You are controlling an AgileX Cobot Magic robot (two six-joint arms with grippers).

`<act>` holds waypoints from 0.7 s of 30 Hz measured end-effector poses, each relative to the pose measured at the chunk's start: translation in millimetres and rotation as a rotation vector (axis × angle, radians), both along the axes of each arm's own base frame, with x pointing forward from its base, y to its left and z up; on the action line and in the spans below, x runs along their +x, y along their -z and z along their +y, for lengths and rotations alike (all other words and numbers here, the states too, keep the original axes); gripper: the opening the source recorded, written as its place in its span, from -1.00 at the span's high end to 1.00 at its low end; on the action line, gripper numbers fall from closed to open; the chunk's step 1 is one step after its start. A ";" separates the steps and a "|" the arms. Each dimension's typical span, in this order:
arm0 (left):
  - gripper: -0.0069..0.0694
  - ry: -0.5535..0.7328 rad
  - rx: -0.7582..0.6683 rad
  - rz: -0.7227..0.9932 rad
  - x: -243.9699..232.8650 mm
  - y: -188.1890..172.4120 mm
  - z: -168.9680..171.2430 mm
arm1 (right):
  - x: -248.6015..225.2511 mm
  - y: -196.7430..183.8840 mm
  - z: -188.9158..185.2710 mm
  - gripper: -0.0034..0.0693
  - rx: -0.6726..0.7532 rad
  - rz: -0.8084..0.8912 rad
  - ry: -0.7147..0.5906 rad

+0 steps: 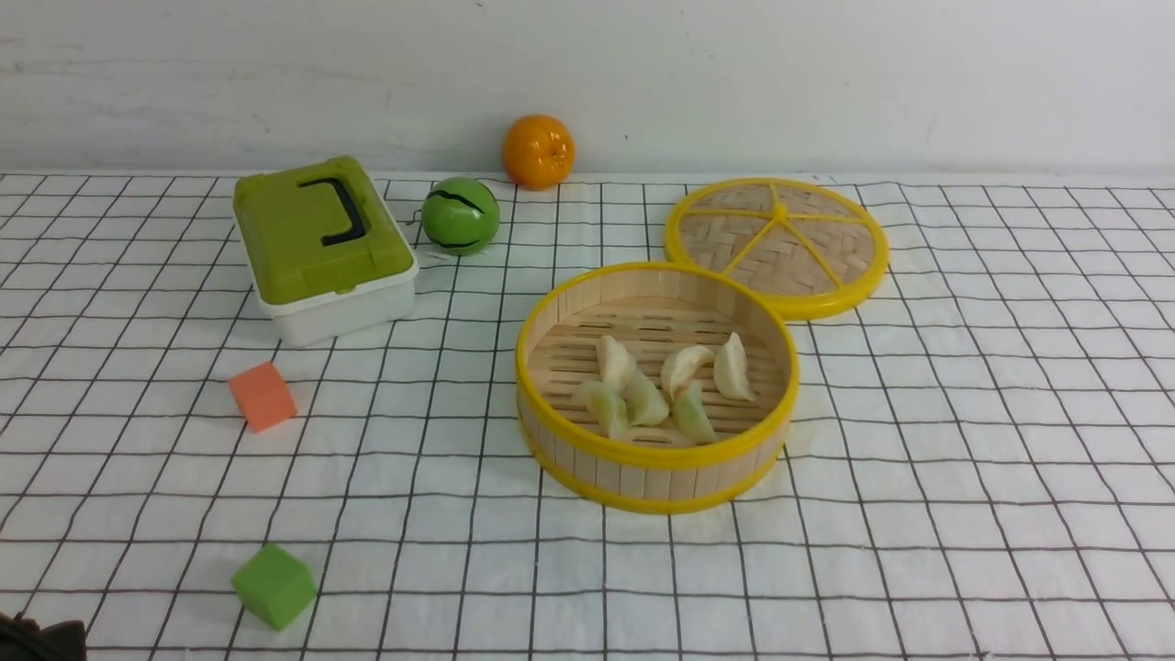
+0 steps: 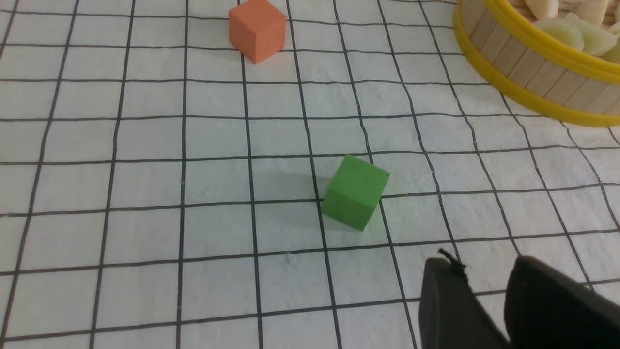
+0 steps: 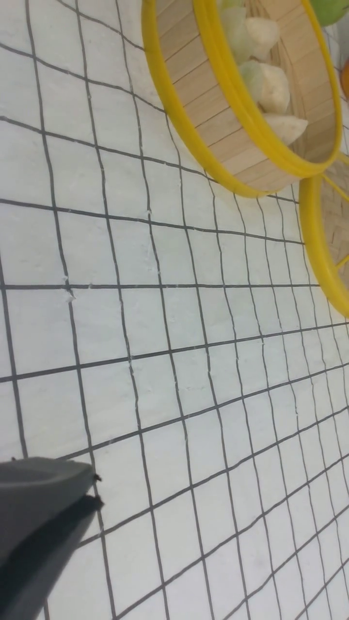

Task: Put the dumplings into the steamer on the table with the white tablecloth.

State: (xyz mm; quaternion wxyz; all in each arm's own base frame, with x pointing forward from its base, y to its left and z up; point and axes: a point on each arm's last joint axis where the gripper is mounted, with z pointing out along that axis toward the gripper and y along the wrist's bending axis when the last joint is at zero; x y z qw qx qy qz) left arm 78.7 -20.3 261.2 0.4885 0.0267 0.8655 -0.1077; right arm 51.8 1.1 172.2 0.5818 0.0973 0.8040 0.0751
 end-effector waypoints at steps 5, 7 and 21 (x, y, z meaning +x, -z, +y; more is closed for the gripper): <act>0.34 0.001 -0.026 -0.035 -7.0 15.4 2.2 | 0.0 0.1 0.0 0.81 0.000 0.001 0.000; 0.34 -0.022 -0.038 -0.054 -15.3 28.4 7.2 | -0.1 0.2 0.0 0.80 0.000 0.002 0.000; 0.81 -0.154 -0.046 -0.266 -25.3 84.8 13.9 | -0.1 0.3 0.0 0.75 0.000 0.003 0.000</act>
